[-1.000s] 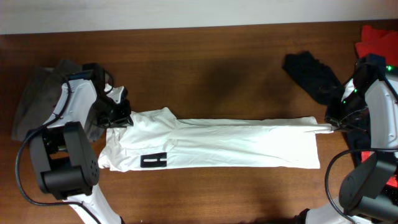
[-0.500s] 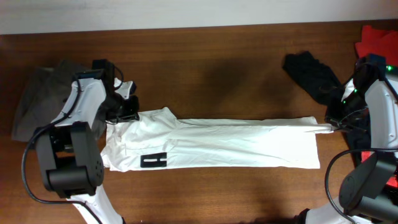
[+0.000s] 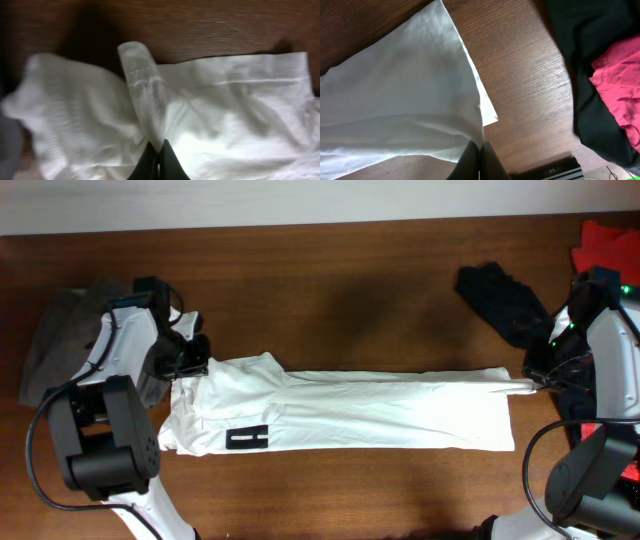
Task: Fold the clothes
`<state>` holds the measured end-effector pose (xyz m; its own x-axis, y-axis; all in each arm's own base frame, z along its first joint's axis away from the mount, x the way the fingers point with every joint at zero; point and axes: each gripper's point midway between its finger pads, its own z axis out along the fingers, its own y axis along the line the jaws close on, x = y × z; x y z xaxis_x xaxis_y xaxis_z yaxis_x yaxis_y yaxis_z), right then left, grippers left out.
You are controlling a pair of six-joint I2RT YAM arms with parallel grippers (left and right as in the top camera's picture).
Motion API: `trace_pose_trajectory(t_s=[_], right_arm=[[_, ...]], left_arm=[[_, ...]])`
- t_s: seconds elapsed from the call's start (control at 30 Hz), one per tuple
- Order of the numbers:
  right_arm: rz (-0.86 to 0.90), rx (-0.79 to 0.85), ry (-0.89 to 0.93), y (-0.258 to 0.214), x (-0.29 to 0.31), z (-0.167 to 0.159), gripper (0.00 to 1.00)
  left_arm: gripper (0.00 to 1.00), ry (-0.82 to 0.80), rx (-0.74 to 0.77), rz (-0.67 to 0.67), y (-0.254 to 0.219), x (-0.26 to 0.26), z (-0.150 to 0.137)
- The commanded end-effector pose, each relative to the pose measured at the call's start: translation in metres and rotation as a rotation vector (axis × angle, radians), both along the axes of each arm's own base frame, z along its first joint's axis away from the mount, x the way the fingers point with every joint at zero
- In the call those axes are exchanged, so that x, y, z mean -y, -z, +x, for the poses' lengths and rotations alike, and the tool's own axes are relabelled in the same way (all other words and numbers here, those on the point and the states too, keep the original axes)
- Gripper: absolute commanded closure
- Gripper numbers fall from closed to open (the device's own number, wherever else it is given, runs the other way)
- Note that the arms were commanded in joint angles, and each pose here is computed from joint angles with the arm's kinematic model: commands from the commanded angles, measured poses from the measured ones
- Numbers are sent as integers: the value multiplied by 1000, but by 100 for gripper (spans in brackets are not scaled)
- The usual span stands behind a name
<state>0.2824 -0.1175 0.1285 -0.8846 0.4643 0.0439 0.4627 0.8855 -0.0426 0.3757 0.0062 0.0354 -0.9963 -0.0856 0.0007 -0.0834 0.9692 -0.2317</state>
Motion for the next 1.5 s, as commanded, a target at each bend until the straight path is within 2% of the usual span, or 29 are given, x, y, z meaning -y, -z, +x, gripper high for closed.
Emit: trace_pose_trajectory(t_s=[0.0, 0.13, 0.23, 0.37, 0.77, 0.9, 1.47], right_arm=[[-34, 10, 21, -6, 8, 0, 96], [-35, 10, 21, -6, 8, 0, 96], [-35, 11, 21, -5, 8, 0, 96], [-34, 9, 21, -5, 8, 0, 96], [-52, -47, 22, -2, 10, -12, 96], [-67, -52, 33, -2, 12, -13, 96], [-52, -47, 32, -1, 9, -12, 96]], left_arm=[[100, -26, 23, 24, -17, -13, -4], [100, -59, 63, 3, -45, -20, -9], [100, -88, 162, -17, -80, -25, -8], [100, -98, 196, 2, -98, -30, -15], [100, -106, 28, -19, -87, -22, -54], [100, -163, -37, 111, -83, -43, -67], [99, -118, 5, 71, -79, -18, -54]])
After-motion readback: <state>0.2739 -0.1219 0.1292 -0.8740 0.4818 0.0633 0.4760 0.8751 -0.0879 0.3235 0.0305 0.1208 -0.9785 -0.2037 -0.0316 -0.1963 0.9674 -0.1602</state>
